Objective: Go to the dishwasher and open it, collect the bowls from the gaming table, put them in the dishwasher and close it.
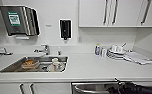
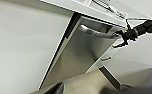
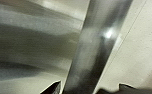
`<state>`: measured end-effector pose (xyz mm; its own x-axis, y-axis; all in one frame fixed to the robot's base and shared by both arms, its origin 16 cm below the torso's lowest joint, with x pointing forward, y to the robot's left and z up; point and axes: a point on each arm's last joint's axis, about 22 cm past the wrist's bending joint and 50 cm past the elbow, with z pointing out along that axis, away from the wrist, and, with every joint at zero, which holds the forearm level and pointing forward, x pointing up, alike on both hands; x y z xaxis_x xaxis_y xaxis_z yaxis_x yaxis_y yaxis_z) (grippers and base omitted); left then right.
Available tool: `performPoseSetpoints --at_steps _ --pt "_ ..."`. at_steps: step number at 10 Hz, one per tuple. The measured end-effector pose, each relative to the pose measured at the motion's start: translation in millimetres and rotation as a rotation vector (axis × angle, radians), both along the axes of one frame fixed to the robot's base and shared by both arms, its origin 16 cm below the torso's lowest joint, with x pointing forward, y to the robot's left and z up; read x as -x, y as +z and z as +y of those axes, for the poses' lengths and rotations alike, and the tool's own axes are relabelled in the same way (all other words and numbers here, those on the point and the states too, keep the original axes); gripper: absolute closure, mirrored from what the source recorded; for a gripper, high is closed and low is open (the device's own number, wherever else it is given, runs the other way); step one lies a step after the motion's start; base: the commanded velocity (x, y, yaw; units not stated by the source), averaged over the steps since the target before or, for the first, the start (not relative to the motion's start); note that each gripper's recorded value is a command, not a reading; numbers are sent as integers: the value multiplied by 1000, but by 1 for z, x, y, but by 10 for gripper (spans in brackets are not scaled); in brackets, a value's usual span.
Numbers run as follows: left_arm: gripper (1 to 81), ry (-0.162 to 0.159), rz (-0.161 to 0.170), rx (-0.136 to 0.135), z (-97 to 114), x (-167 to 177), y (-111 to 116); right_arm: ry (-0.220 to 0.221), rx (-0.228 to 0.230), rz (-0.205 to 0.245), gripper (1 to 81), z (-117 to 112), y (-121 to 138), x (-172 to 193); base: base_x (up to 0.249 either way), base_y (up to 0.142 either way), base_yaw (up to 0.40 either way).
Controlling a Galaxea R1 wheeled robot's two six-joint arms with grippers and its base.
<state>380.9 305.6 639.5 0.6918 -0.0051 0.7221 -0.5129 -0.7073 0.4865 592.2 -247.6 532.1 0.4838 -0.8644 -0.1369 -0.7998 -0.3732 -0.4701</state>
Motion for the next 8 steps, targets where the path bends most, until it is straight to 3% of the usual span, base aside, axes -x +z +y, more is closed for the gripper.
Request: performPoseSetpoints --at_steps 4,6,8 --pt "10 -5 1 5 -3 -2 -2 -5 -4 -9 10 0 -4 -3 -49 0 0" --pt "10 -2 4 -3 0 -1 -3 -7 14 40 10 -6 -17 15 -66 0 0" --pt "10 -2 4 -2 -1 -1 -3 -12 21 49 10 -7 -22 17 -66 0 0"
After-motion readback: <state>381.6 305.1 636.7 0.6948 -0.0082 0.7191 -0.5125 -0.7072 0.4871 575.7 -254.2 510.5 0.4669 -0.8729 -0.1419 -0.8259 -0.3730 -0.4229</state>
